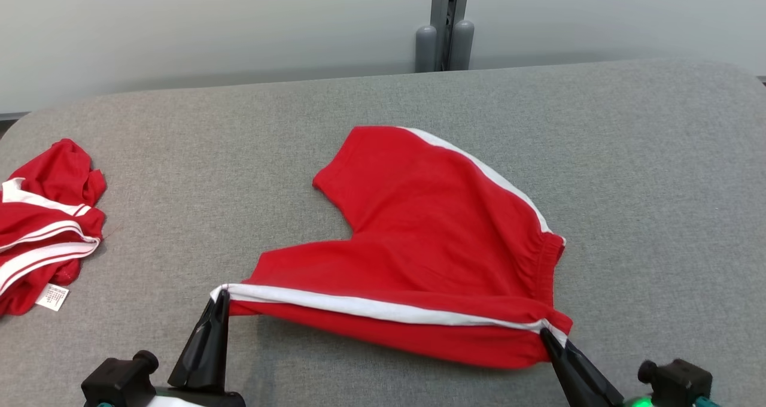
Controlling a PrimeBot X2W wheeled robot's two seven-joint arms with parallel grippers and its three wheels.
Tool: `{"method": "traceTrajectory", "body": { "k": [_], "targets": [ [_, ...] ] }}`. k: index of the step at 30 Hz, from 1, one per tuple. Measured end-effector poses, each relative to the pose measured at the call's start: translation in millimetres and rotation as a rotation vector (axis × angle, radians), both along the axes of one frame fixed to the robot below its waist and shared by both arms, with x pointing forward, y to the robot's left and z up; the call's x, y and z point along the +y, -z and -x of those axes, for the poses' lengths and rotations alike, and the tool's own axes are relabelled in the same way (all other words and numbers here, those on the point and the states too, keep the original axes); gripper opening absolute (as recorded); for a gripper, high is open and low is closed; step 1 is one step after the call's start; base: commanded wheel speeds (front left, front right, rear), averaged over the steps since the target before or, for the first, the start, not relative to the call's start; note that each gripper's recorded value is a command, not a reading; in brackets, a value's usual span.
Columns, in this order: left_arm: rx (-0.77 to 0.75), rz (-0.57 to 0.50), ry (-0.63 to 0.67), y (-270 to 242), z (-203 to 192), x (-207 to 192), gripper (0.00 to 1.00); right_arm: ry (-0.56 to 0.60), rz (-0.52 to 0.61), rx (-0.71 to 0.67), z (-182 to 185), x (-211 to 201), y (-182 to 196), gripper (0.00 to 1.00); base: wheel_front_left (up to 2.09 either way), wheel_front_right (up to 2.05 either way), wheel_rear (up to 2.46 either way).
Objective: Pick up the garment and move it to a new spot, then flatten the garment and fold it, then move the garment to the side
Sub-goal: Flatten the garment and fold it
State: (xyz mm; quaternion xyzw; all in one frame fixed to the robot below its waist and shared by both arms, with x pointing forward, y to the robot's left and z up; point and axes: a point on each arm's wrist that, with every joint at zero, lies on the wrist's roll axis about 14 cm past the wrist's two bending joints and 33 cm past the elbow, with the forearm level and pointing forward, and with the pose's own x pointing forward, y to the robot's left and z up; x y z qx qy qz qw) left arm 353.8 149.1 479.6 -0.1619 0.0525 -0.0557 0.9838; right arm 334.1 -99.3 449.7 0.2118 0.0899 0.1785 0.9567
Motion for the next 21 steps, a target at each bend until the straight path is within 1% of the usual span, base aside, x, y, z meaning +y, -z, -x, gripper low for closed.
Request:
{"method": "traceTrajectory", "body": {
  "k": [5, 11, 14, 17, 21],
  "targets": [
    [-0.005, 0.003, 0.001, -14, 5, -2, 0.00, 0.030, 0.006, 0.031, 15, -9, 5, 0.00, 0.00, 0.00, 0.00],
    [-0.023, -0.018, 0.030, -21, -7, -4, 0.00, 0.068, -0.014, 0.041, 11, -13, 4, 0.00, 0.00, 0.00, 0.00],
    [-0.078, -0.040, 0.070, -33, -29, -9, 0.00, 0.107, -0.042, 0.038, 2, -16, 2, 0.00, 0.00, 0.00, 0.00],
    [-0.130, -0.063, 0.112, -43, -57, -16, 0.00, 0.157, -0.081, 0.022, -17, -21, -3, 0.00, 0.00, 0.00, 0.00],
    [-0.174, -0.085, 0.185, -50, -100, -33, 0.00, 0.227, -0.123, 0.031, -40, -30, -1, 0.00, 0.00, 0.00, 0.00]
  ]
}}
